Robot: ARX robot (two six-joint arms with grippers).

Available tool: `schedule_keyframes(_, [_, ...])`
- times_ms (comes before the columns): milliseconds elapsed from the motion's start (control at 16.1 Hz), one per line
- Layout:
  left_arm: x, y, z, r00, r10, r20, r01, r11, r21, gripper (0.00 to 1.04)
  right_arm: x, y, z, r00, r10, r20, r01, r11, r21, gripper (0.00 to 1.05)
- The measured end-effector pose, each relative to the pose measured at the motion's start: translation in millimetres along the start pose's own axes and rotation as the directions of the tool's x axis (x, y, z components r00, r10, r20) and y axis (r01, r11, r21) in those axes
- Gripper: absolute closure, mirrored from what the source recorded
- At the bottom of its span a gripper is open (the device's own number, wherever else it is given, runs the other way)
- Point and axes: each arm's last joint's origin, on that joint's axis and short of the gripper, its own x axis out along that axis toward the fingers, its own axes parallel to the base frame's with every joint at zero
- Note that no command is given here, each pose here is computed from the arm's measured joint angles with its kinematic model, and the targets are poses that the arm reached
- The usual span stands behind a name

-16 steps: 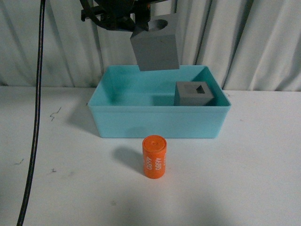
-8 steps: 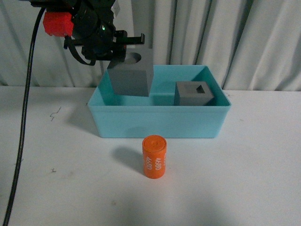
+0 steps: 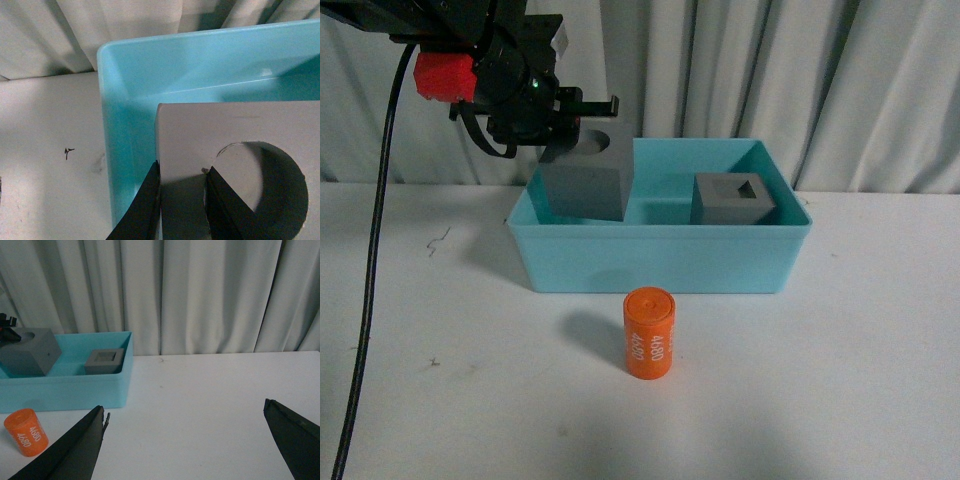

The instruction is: Place gray and orange parts in blue box

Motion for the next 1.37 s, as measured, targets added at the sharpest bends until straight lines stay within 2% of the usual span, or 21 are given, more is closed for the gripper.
schedule_keyframes(62, [1,0,-1,1.0,-0.001,-0.002,0.001,1.0,0.0,0.85,0,0,0,1.0,0.0,0.0,0.0,1.0,0.0,0.06])
schedule_keyframes(498, [-2,2,-1,1.0,-0.029,0.005,0.029,1.0,-0.009,0.09,0,0,0,1.0,0.0,0.0,0.0,1.0,0.0,0.06])
schedule_keyframes(561, [-8,3,-1,0.999,-0.048,0.01,0.048,0.999,-0.016,0.06,0,0,0,1.0,0.0,0.0,0.0,1.0,0.0,0.06])
schedule_keyframes(685, [-43,17,6,0.992,-0.114,0.048,0.117,0.991,-0.063,0.07,0,0,0,1.0,0.0,0.0,0.0,1.0,0.0,0.06])
schedule_keyframes(810, [-102,41,15,0.978,-0.181,0.108,0.193,0.975,-0.11,0.07,0,0,0,1.0,0.0,0.0,0.0,1.0,0.0,0.06])
schedule_keyframes(872, [-141,58,11,0.966,-0.222,0.135,0.24,0.961,-0.136,0.07,0,0,0,1.0,0.0,0.0,0.0,1.0,0.0,0.06])
schedule_keyframes(934, [-175,76,-4,0.958,-0.253,0.133,0.273,0.948,-0.163,0.07,0,0,0,1.0,0.0,0.0,0.0,1.0,0.0,0.06])
schedule_keyframes(997, [-201,94,-29,0.956,-0.278,0.096,0.292,0.933,-0.212,0.07,0,0,0,1.0,0.0,0.0,0.0,1.0,0.0,0.06])
schedule_keyframes(1121, [-237,123,-91,0.951,-0.307,0.023,0.3,0.909,-0.289,0.07,0,0,0,1.0,0.0,0.0,0.0,1.0,0.0,0.06])
schedule_keyframes(1184, [-245,135,-114,0.97,-0.178,0.164,0.21,0.956,-0.204,0.12,0,0,0,1.0,0.0,0.0,0.0,1.0,0.0,0.06])
schedule_keyframes(1246, [-252,135,-137,0.939,0.052,0.339,-0.002,0.989,-0.147,0.25,0,0,0,1.0,-0.001,0.001,0.001,1.0,0.0,0.06])
schedule_keyframes(1308, [-257,123,-156,0.884,0.129,0.449,-0.083,0.989,-0.12,0.36,0,0,0,1.0,0.001,-0.001,-0.001,1.0,0.0,0.06])
schedule_keyframes(1370, [-260,108,-175,0.828,0.142,0.542,-0.11,0.99,-0.092,0.5,0,0,0,1.0,0.0,0.0,0.0,1.0,0.0,0.06])
